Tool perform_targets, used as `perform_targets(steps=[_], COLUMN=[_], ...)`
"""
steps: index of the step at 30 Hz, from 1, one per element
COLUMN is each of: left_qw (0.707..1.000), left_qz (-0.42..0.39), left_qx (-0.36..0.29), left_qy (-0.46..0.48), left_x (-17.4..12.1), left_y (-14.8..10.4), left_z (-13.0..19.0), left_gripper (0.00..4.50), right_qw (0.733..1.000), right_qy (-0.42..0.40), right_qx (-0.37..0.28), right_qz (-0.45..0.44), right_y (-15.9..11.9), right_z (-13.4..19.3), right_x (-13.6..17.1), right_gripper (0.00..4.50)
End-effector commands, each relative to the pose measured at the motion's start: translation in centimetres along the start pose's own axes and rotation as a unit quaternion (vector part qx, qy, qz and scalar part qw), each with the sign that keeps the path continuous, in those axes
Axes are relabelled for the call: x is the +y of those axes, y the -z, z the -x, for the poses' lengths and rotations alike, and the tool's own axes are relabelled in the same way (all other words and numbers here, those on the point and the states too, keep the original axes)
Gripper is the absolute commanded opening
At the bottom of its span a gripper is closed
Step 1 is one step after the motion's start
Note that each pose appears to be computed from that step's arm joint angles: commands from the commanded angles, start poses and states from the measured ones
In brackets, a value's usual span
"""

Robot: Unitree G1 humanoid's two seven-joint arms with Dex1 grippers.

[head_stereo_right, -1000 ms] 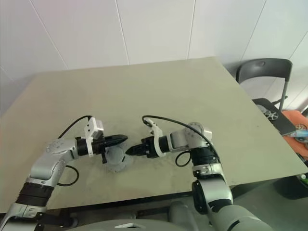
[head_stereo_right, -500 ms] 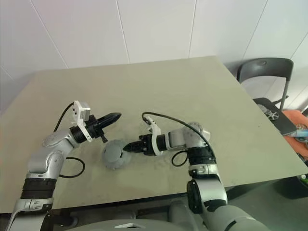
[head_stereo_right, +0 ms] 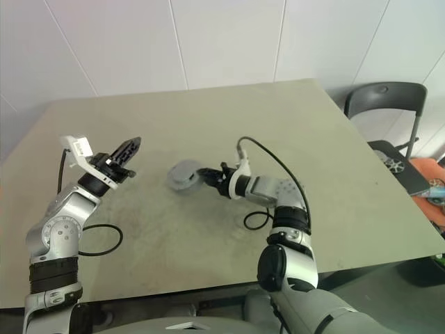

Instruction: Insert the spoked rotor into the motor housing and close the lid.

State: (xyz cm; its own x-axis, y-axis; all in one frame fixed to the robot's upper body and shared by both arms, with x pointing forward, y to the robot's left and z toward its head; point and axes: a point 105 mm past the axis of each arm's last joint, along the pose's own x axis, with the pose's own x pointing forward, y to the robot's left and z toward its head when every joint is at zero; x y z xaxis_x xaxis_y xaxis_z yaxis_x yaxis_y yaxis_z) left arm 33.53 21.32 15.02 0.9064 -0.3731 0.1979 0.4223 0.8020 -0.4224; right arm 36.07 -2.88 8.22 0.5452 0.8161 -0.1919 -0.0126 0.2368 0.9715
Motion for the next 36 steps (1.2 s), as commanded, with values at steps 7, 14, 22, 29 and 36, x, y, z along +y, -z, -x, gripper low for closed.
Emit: perform_targets(steps=[7, 14, 22, 29, 36], left_qw=[0.987, 0.974, 0.957, 0.949, 0.935], left_qz=[0.159, 0.223, 0.274, 0.298, 0.344], left_qx=[-0.004, 0.044, 0.027, 0.005, -0.002], left_qy=[-0.025, 0.010, 0.087, 0.103, 0.092], left_x=[0.8, -2.1, -5.0, -5.1, -4.7], left_y=[3.6, 5.1, 4.0, 3.6, 4.4], left_z=[0.5, -0.3, -1.0, -1.0, -1.7], left_gripper=[2.89, 4.45, 4.45, 4.45, 4.45], right_qw=[0.986, 0.981, 0.977, 0.976, 0.971], right_qy=[-0.162, -0.194, -0.212, -0.216, -0.234], right_qx=[-0.045, -0.024, 0.003, 0.016, 0.045], right_qz=[-0.023, -0.014, -0.006, 0.003, 0.020], right_y=[-0.9, -0.1, 1.0, 1.6, 2.8], right_z=[-1.8, -1.5, -1.6, -1.6, -1.3], right_x=[7.3, 8.4, 9.1, 9.2, 10.0], right_gripper=[1.19, 1.19, 1.19, 1.19, 1.19])
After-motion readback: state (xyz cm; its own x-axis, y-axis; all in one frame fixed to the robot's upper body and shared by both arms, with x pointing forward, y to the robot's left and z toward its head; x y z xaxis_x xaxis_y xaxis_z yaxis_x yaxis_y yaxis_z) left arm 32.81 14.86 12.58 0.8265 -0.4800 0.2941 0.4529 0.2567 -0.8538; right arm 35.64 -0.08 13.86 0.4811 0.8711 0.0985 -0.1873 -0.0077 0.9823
